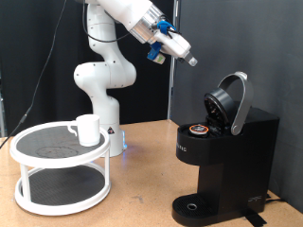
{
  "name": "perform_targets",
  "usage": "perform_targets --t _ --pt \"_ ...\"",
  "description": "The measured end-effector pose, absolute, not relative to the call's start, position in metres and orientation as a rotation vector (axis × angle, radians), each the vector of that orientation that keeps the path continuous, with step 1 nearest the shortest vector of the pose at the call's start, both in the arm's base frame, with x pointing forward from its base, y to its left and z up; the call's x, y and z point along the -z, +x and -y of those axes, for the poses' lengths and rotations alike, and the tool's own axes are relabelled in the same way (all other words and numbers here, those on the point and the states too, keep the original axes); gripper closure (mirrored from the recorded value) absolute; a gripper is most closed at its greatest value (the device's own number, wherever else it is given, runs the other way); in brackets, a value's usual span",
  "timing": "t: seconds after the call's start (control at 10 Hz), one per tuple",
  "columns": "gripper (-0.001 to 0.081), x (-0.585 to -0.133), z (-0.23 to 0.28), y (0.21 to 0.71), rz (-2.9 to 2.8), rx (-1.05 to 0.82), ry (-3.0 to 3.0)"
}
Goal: Make a cup of coffee with the keurig machine
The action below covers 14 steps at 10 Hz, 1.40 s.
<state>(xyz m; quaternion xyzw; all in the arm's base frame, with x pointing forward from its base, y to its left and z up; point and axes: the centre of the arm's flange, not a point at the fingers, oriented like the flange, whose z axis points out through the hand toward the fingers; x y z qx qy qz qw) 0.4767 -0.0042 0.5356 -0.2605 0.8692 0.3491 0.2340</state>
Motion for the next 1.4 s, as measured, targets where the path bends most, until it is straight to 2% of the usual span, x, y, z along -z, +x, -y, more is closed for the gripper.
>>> perform_targets --t 0.2,0.5,1.4 --pt "0.0072 -0.541 -0.003 0.478 -2.376 -1.021 -0.673" --pt "0.0072 -0.561 -0.04 0.487 -2.334 -1.103 -0.632" --pt "0.0072 -0.577 -0.181 0.492 -2.349 -0.981 -0.696"
